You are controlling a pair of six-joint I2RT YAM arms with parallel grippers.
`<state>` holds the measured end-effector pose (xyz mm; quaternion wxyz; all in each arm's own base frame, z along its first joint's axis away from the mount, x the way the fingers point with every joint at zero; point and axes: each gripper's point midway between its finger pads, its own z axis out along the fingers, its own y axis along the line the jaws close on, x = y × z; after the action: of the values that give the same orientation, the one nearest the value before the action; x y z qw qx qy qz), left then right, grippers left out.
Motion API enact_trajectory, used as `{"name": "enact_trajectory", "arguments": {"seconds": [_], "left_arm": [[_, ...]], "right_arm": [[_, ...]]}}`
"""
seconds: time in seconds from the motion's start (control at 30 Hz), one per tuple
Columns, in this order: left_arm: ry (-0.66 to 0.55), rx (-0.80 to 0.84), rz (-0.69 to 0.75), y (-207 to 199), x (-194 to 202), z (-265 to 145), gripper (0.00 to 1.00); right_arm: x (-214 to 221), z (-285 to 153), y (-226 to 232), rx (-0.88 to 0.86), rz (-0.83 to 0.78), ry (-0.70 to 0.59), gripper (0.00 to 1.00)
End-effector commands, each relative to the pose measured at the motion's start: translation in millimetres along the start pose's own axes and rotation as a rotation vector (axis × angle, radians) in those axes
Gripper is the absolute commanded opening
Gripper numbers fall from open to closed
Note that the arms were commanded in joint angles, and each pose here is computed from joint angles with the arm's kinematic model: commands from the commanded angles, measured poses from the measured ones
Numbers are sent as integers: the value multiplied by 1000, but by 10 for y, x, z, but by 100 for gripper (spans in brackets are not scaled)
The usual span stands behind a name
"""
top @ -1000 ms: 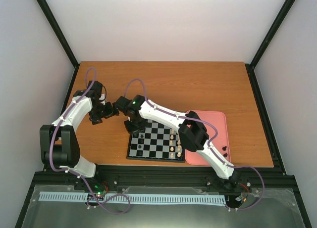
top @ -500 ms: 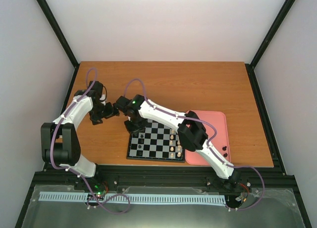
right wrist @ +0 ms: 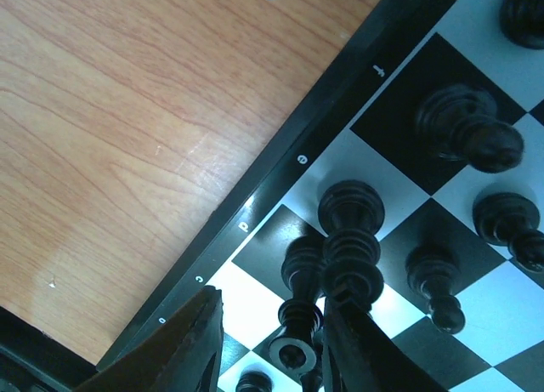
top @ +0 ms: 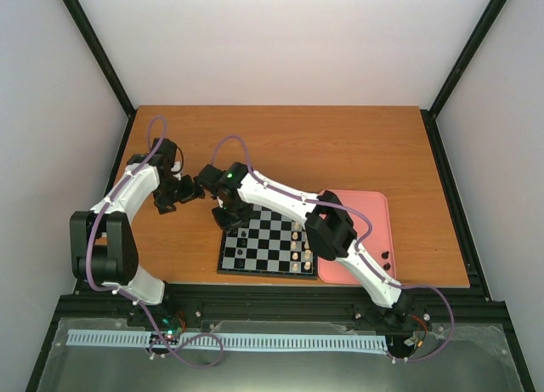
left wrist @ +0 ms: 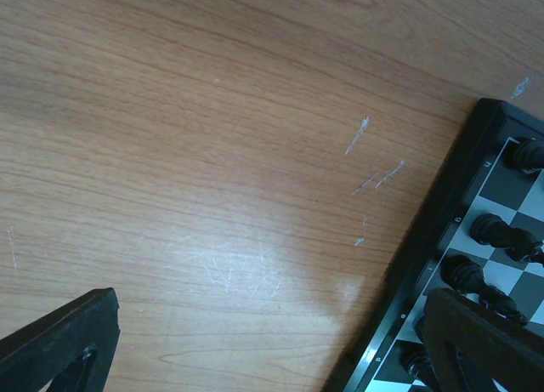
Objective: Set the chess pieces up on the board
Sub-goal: Place the chess piece on the chessboard, then pick up the chess piece from the storage box.
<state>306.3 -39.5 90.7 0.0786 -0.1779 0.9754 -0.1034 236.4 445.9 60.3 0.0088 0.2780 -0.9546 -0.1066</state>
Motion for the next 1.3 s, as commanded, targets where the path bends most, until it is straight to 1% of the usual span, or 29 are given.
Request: {"name": "enact_trajectory", "arguments": {"seconds": [0.0,0.23,0.37,0.47,0.53,0.7,0.9,1.0,1.03,1.13,1.27], "left_arm": [[-24,18,10,-82,-97,-62,100],[-27,18,12,-84,-94,-72,100],[-31,16,13,-79,-91,-92,100],[-33,17,13,-78,-88,-99,100],[-33,15,15,-75,-89,-100,100],[-35,17,15,-84,-90,-116,100],[-34,23,15,-87,-72,-121,100],[-40,30,16,-101,-78,-144,100],[-41,32,15,-103,-79,-151,100],[-45,37,17,-115,-85,-164,100],[-49,47,23,-145,-84,-177,100]], "right_arm": [[-85,-125,93,-52,-21,-36,34],[-64,-129,174,-86,-30,-29,34],[-61,-135,111,-54,-19,-36,34],[-49,-170,54,-25,-8,-51,37],[-65,-228,30,-15,-6,-70,42],[-100,-595,32,-7,-13,-147,47],[138,-1165,-104,37,-8,-198,51],[324,-1476,-442,111,65,-231,53],[443,-1470,-641,137,113,-204,54],[773,-1588,-1323,189,297,-207,53],[1387,-1604,-2292,218,576,-237,52]]}}
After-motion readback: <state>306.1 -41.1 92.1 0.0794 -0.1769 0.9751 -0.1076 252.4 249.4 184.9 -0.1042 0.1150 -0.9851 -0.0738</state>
